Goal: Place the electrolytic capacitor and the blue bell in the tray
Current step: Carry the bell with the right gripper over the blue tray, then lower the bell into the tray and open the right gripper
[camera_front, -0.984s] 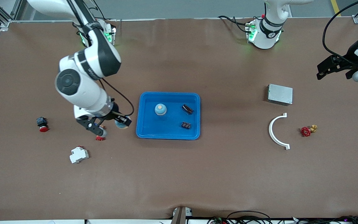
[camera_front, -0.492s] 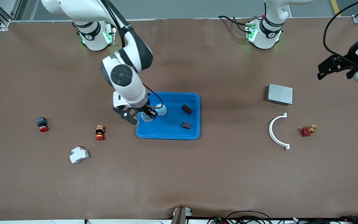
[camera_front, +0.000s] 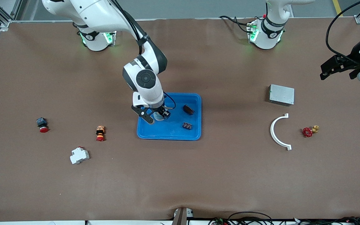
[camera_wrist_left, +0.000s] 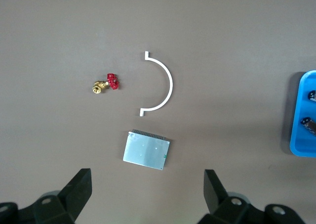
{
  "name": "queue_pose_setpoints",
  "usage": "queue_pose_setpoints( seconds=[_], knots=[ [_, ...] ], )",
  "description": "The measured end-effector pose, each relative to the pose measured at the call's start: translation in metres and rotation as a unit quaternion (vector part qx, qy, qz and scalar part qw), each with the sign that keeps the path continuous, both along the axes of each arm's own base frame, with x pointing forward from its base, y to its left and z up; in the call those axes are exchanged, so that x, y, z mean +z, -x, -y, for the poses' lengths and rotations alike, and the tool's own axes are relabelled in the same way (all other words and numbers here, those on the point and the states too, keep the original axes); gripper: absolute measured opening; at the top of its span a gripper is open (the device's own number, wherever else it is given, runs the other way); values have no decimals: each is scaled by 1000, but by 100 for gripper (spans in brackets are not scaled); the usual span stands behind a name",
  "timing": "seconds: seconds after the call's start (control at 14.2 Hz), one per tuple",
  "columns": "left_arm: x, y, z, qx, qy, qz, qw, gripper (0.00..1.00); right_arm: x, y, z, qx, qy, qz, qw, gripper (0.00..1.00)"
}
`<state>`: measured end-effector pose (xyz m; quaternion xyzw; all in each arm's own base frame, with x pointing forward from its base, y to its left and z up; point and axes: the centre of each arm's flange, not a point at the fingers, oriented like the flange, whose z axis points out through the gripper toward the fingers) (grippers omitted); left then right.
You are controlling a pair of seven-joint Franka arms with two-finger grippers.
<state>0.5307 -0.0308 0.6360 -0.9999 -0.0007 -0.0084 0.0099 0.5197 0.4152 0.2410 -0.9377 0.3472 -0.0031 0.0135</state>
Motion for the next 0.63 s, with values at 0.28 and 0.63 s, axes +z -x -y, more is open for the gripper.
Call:
queue_pose_setpoints(
  seconds=[0.28, 0.63],
  knots=[
    [0, 0, 0, 0, 0, 0, 1000, 100, -15, -6, 6, -6, 2, 5, 1000, 65],
    [0, 0, 0, 0, 0, 0, 1000, 100, -21, -15, 10, -6, 8, 13, 1000, 65]
  ],
)
